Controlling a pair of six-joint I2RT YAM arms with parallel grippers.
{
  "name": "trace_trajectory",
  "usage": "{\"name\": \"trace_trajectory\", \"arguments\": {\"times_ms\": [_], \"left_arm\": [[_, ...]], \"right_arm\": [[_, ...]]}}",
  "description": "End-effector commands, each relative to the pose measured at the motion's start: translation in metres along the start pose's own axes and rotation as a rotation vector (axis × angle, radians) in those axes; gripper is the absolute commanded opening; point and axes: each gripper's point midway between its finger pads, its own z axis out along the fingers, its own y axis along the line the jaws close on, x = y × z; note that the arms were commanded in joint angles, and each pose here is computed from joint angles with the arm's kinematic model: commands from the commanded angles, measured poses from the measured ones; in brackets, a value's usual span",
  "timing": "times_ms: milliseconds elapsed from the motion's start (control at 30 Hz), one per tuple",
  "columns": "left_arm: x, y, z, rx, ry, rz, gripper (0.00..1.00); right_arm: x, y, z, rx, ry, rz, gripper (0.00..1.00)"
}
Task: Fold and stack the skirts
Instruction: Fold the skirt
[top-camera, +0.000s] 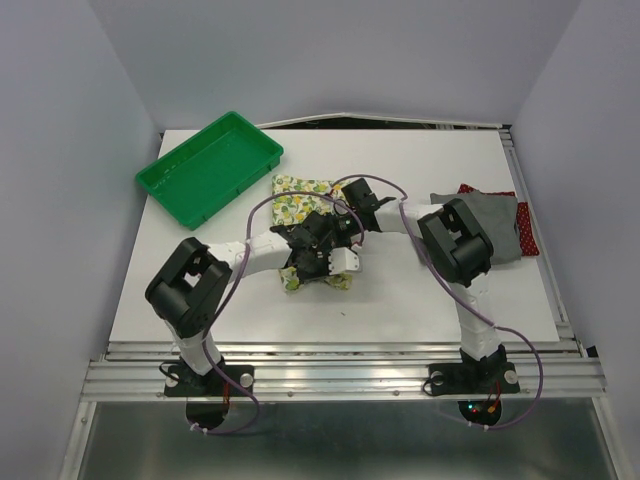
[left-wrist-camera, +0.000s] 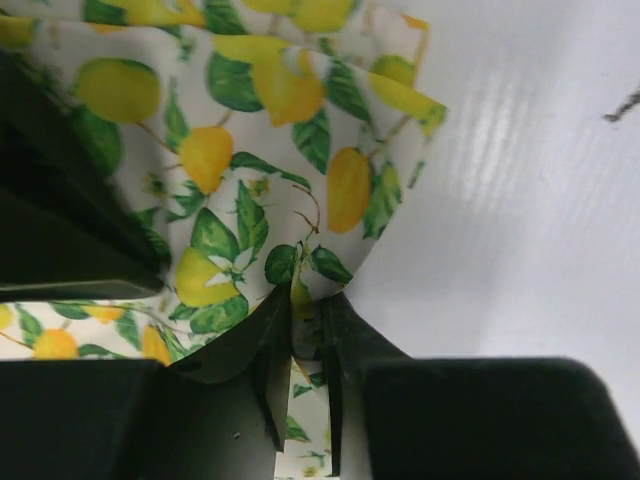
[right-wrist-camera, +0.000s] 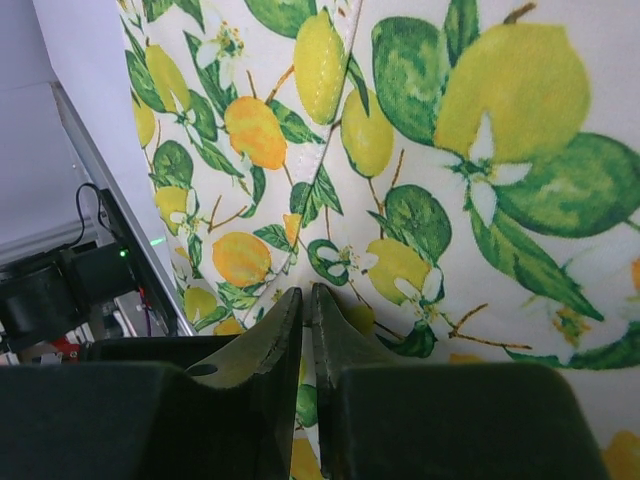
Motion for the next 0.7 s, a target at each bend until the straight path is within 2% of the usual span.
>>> {"name": "trace_trajectory", "arguments": {"times_ms": [0, 67, 233, 333, 533, 667], "left_arm": [[0.053, -0.028, 0.019, 0.16, 0.144, -0.007, 0.08], [0.044, -0.024, 0.011, 0.146, 0.118, -0.003, 0.0], [0.023, -0.024, -0.023, 0.166, 0.085, -0.025, 0.0], [0.001, -0.026, -0.05, 0.176, 0.033, -0.012, 0.0], [-0.01, -0.048, -0.068, 0.227, 0.013, -0.021, 0.0], [-0.011, -0.057, -0.07, 0.259, 0.007, -0.047, 0.0]], "right_arm": [[0.029, -0.05, 0.015, 0.157, 0.068, 0.043, 0.15], [0.031, -0.05, 0.015, 0.151, 0.074, 0.042, 0.15], [0.035, -0.043, 0.012, 0.121, 0.083, 0.029, 0.14], [0.024, -0.023, 0.001, 0.084, 0.055, -0.017, 0.15], [-0.056, 0.034, -0.033, -0.023, -0.112, -0.172, 0.25], [-0.087, 0.064, -0.037, -0.103, -0.155, -0.214, 0.28]]}}
